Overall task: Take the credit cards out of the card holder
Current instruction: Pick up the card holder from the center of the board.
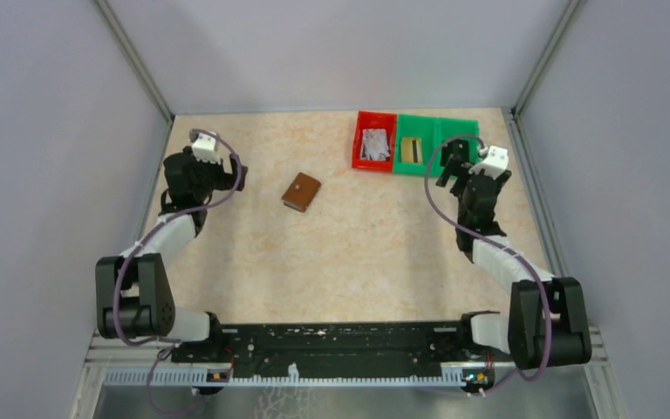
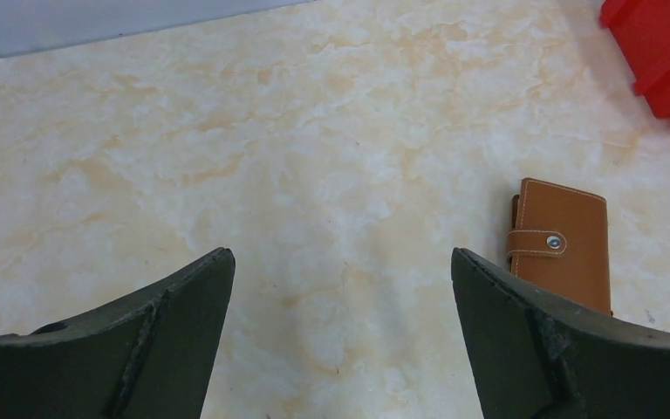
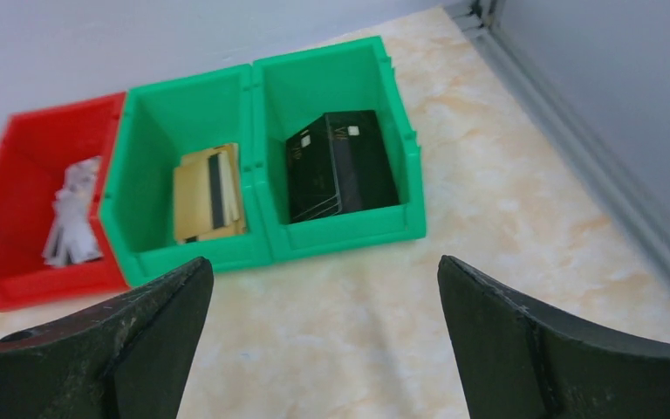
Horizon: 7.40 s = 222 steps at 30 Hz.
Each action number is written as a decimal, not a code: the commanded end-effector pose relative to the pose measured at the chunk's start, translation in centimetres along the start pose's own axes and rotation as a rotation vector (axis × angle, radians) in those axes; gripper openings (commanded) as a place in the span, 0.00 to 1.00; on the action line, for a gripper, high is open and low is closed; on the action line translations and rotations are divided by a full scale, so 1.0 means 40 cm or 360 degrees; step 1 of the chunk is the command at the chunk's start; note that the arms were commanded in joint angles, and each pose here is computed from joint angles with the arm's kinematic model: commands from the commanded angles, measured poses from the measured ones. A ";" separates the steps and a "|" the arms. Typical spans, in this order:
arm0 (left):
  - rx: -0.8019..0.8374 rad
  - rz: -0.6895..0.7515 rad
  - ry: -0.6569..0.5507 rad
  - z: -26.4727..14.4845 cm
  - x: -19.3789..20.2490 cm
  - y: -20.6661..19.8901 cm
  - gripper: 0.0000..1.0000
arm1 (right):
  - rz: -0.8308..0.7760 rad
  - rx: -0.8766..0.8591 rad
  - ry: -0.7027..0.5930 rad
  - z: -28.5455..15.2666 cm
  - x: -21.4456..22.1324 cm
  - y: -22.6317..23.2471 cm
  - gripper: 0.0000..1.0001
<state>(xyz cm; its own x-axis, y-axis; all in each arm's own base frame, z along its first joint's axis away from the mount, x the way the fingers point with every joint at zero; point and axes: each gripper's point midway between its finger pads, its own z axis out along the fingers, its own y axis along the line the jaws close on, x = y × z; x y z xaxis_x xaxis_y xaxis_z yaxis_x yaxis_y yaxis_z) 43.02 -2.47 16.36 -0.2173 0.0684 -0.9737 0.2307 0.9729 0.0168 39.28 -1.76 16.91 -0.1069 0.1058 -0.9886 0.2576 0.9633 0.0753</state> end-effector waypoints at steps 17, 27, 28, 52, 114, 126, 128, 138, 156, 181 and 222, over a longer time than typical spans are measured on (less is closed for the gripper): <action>0.0440 -0.0280 0.0650 0.004 0.027 -0.073 0.99 | 0.0326 -0.0341 0.0370 0.111 -0.137 0.261 0.91; 0.0624 -0.0332 0.0823 0.002 0.101 -0.134 0.99 | 0.0055 -0.0405 0.0637 0.255 -0.011 0.452 0.76; 0.0645 -0.0340 0.0833 -0.002 0.107 -0.140 0.99 | 0.0042 -0.0408 0.0657 0.265 0.004 0.462 0.75; 0.0912 -0.0326 0.0889 0.079 0.099 -0.309 0.99 | -0.0076 -0.0400 0.0816 0.285 0.177 0.508 0.19; 0.1295 -0.0213 0.1369 -0.224 0.301 -0.447 0.00 | 0.0177 -0.0540 0.1041 -0.189 0.335 0.719 0.00; 0.1325 -0.0190 0.1272 -0.296 0.247 -0.455 0.00 | 0.0116 -0.0618 0.1003 -0.290 0.336 0.808 0.00; 0.1338 -0.0197 0.1281 -0.302 0.244 -0.457 0.00 | 0.0144 -0.0670 0.0984 -0.296 0.314 0.819 0.05; 0.1435 -0.0293 0.1204 -0.334 0.159 -0.498 0.00 | 0.0279 -0.0995 0.0868 -0.363 0.177 0.840 0.62; 0.1511 -0.0294 0.1152 -0.383 0.093 -0.526 0.00 | 0.0166 -0.0855 0.0791 -0.275 0.047 0.527 0.77; 0.1416 -0.0222 0.1139 -0.331 0.118 -0.513 0.00 | 0.0042 -0.0731 0.1010 -0.084 0.179 0.573 0.44; 0.1583 -0.0320 0.0991 -0.363 -0.004 -0.560 0.00 | 0.0409 -0.1026 0.0642 -0.293 -0.116 0.655 0.85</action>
<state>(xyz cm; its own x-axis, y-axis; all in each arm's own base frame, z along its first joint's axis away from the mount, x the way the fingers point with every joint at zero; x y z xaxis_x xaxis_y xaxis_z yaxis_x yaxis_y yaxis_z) 24.30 -19.97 15.44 -0.7446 0.3304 -0.5800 0.6619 0.4780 -0.5774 36.32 23.11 15.27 -0.6094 0.2297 -0.7589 -0.0555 0.9424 0.3298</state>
